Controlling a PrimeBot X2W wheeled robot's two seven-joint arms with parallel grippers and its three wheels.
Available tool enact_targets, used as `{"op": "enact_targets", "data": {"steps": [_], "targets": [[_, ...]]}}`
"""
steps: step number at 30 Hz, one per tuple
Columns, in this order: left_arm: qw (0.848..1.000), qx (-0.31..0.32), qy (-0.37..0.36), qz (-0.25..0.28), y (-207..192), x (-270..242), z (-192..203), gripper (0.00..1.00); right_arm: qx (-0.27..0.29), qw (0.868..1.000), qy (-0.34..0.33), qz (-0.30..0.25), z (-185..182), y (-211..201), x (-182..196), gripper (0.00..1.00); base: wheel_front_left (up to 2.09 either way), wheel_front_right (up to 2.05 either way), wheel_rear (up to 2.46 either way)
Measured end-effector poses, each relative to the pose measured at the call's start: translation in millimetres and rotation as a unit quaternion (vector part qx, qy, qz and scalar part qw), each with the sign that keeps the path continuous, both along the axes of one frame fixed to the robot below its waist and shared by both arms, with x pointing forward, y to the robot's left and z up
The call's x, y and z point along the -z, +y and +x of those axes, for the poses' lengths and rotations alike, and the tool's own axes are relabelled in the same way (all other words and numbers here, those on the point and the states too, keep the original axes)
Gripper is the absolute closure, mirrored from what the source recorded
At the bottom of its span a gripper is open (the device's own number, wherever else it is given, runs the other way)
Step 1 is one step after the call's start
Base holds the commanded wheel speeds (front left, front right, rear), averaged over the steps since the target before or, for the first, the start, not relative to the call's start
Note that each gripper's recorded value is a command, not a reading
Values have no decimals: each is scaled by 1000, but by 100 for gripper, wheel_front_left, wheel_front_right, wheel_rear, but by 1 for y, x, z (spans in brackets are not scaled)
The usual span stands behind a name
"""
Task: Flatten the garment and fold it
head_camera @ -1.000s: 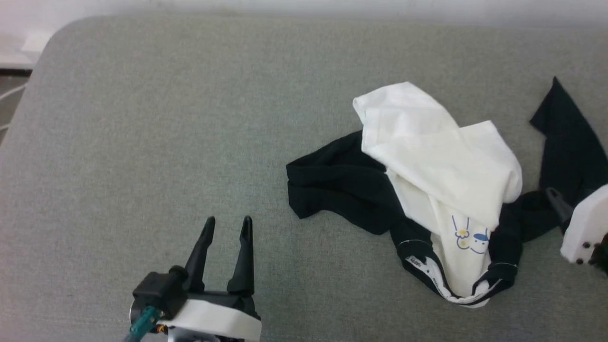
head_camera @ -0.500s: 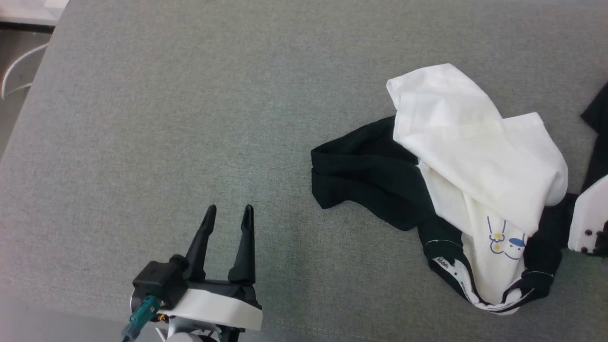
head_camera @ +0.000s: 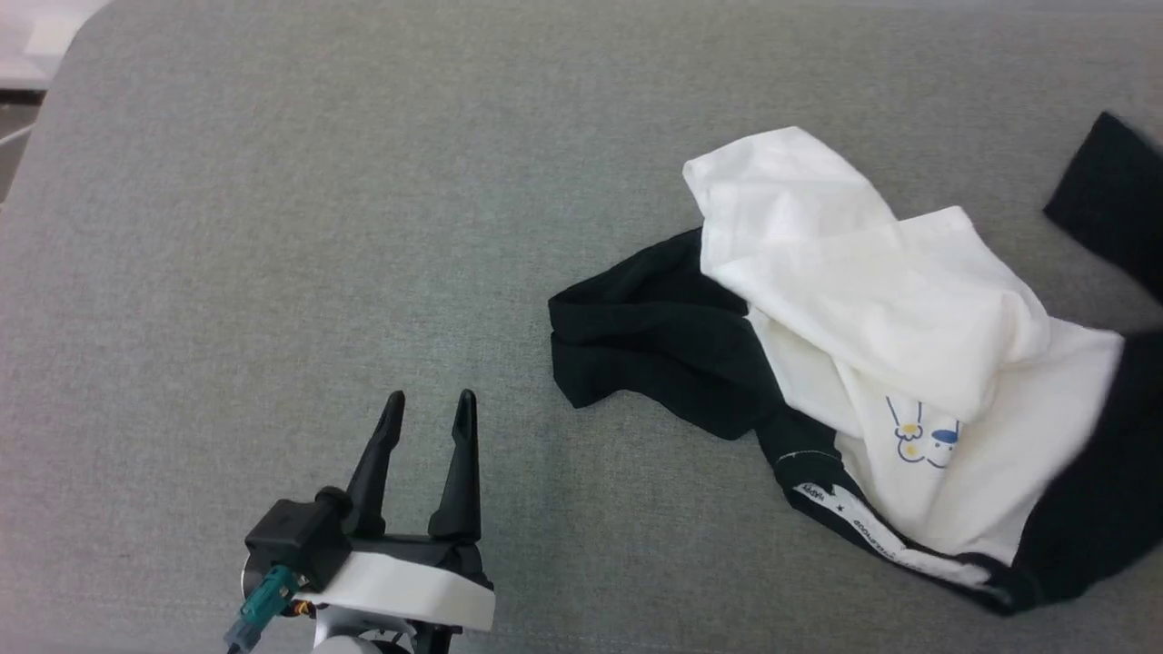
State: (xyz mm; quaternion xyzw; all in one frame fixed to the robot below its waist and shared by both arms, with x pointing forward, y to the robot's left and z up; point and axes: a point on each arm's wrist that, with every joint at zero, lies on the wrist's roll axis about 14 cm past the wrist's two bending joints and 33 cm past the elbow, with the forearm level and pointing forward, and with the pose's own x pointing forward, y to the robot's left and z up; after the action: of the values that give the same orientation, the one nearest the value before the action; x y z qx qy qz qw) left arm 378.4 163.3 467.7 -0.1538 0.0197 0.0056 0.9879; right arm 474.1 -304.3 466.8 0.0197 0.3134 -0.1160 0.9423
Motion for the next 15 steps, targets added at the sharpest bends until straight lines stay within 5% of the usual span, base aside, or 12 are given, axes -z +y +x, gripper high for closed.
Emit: {"op": "enact_targets", "data": {"steps": [7, 8, 9, 10, 15], "targets": [[1000, 11, -1, -1, -5, 0, 2, 0, 115, 990, 78, -16, -94, -67, 48, 100, 0, 0, 0], [1000, 13, 0, 1, -6, 2, 3, 0, 122, 989, 88, -8, -102, -65, 58, 93, 0, 0, 0], [1000, 15, 2, 2, -7, 3, 3, 0, 126, 988, 91, -1, -107, -62, 65, 60, 0, 0, 0], [1000, 18, 1, 3, -8, 3, 4, 0, 131, 988, 85, 6, -109, -60, 70, 2, 0, 0, 0], [999, 30, 0, 12, -12, 4, 7, 0, 101, 994, -33, 2, -78, -42, 47, 0, 0, 0, 0]]}}
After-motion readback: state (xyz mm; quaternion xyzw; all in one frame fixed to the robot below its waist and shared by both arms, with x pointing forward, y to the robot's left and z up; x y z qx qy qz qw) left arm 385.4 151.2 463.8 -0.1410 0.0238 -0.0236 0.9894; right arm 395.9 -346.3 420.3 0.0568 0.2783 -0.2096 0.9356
